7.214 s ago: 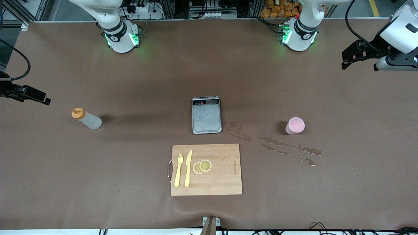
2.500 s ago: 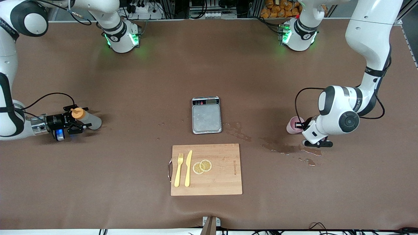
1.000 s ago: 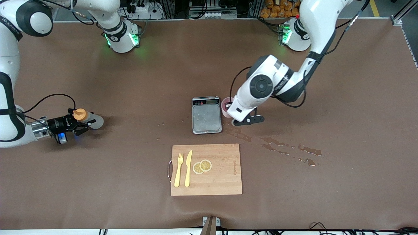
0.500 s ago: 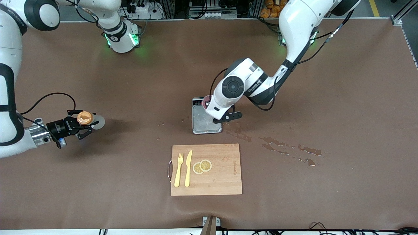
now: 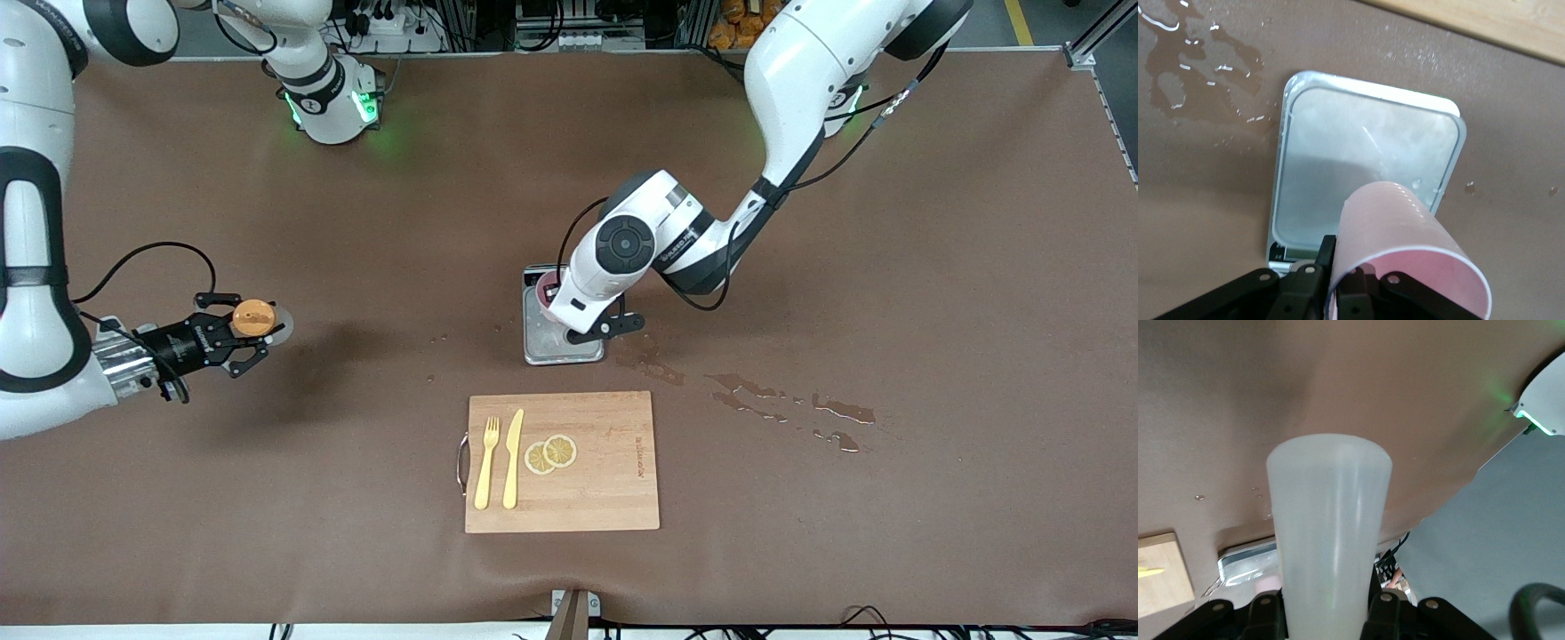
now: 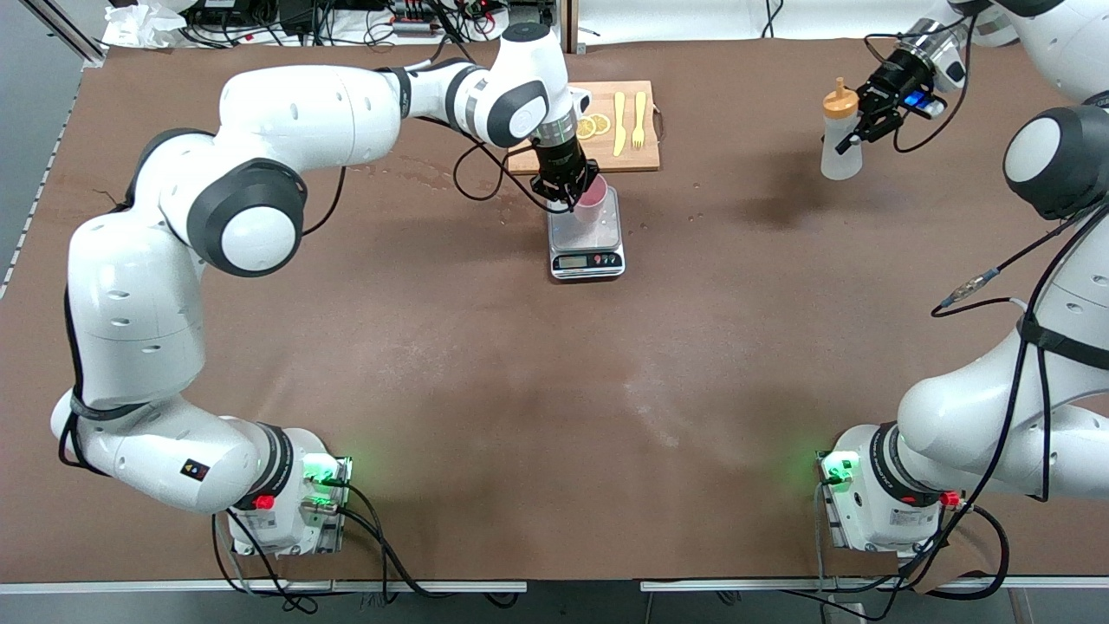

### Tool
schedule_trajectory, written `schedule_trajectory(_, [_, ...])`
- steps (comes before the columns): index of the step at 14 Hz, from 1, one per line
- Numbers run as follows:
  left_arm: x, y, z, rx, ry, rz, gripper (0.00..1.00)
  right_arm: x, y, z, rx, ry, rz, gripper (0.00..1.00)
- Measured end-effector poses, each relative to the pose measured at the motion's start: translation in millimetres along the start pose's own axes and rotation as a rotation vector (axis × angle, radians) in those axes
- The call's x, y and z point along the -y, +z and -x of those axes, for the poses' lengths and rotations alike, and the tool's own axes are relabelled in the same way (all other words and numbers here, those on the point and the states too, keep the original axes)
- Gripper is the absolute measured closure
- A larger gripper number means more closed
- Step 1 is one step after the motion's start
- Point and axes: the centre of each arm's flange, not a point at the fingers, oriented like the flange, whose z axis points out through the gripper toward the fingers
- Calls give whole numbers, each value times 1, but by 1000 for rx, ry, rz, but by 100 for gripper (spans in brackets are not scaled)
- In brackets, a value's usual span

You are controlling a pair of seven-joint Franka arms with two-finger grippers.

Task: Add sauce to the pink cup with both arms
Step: 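Set the cup on the scale while the right gripper brings the bottle over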

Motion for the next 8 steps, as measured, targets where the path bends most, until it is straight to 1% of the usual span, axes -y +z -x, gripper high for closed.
schedule_trajectory(4, [-5,16,-4,-31,3,-25,96,6,11,34,-102,52,40,62])
schedule_trajectory(8, [-9,20,-3,-40,8,-16,96,14,22,55,-166,92,63,62])
